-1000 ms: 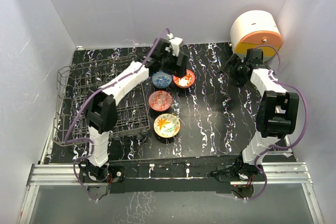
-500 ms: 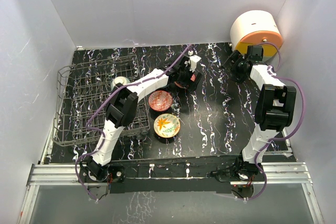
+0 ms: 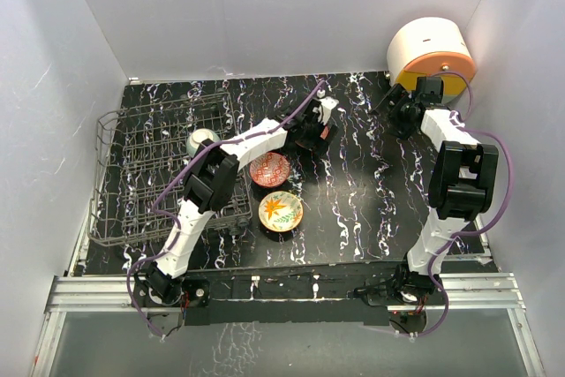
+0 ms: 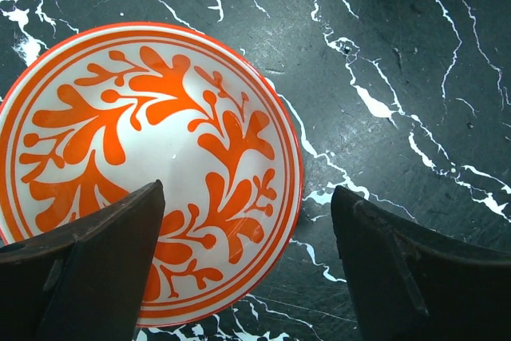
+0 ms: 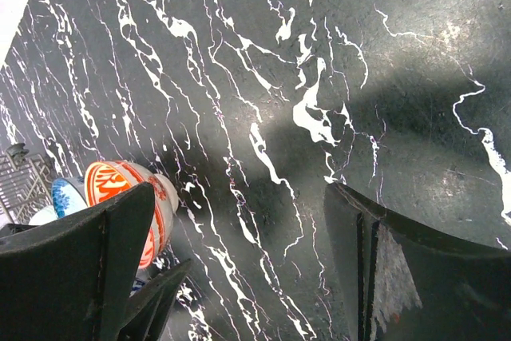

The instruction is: Load the bowls into the dish rack

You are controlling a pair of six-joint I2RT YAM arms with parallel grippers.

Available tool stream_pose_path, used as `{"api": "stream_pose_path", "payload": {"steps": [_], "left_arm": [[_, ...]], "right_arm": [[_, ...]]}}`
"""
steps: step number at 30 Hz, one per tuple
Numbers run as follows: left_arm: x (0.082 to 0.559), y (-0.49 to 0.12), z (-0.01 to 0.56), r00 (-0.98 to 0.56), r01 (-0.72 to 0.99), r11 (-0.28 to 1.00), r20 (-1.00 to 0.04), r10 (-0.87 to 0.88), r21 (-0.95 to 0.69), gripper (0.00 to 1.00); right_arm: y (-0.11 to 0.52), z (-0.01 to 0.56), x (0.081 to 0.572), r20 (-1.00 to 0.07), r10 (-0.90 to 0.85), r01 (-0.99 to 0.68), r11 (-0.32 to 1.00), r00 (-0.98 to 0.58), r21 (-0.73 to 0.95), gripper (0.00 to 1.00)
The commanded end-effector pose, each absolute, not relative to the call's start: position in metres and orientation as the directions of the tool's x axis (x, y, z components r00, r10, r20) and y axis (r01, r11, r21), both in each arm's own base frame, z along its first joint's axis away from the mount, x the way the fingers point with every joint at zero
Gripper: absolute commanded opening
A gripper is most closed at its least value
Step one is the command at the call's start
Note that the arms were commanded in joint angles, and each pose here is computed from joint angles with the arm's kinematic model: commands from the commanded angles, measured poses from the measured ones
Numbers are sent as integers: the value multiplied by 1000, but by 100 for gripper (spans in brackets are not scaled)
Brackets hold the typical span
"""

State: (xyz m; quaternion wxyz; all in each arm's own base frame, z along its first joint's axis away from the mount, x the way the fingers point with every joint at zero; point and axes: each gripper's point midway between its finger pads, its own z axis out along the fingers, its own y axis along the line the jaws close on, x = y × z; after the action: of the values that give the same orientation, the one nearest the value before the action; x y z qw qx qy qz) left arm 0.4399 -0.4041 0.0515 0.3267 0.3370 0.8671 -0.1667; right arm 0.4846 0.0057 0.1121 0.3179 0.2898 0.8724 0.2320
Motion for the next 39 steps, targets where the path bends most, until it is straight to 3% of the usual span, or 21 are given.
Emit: {"api": "stream_pose_path", "payload": {"steps": [1, 9, 16, 21, 28, 34, 39], "left_arm": [[445, -406, 56, -542, 691, 722, -691, 479, -41, 80], [440, -406, 53, -548, 697, 716, -681, 486, -49, 45], [433, -398, 36, -563, 694, 720, -647, 515, -31, 30], [433, -397, 37, -565, 687, 726, -646, 513, -24, 0], [439, -413, 90, -529, 694, 718, -717, 453, -59, 0], [439, -426, 206, -445, 700, 701, -852, 276, -139, 0], [432, -387, 295, -398, 657, 721, -914, 81, -222, 0]], "right_arm": [[2, 120, 496, -465, 648, 320, 730, -603, 604, 90], [-3, 118, 496, -463, 655, 331, 727, -597, 602, 90], [-8, 113, 493, -459, 658, 342, 726, -597, 597, 90], [-13, 114, 492, -460, 665, 347, 722, -589, 599, 90], [-20, 121, 492, -470, 676, 356, 716, -568, 600, 90], [-22, 121, 489, -468, 681, 365, 713, -562, 599, 89], [-25, 127, 489, -478, 686, 365, 711, -549, 601, 90]]}}
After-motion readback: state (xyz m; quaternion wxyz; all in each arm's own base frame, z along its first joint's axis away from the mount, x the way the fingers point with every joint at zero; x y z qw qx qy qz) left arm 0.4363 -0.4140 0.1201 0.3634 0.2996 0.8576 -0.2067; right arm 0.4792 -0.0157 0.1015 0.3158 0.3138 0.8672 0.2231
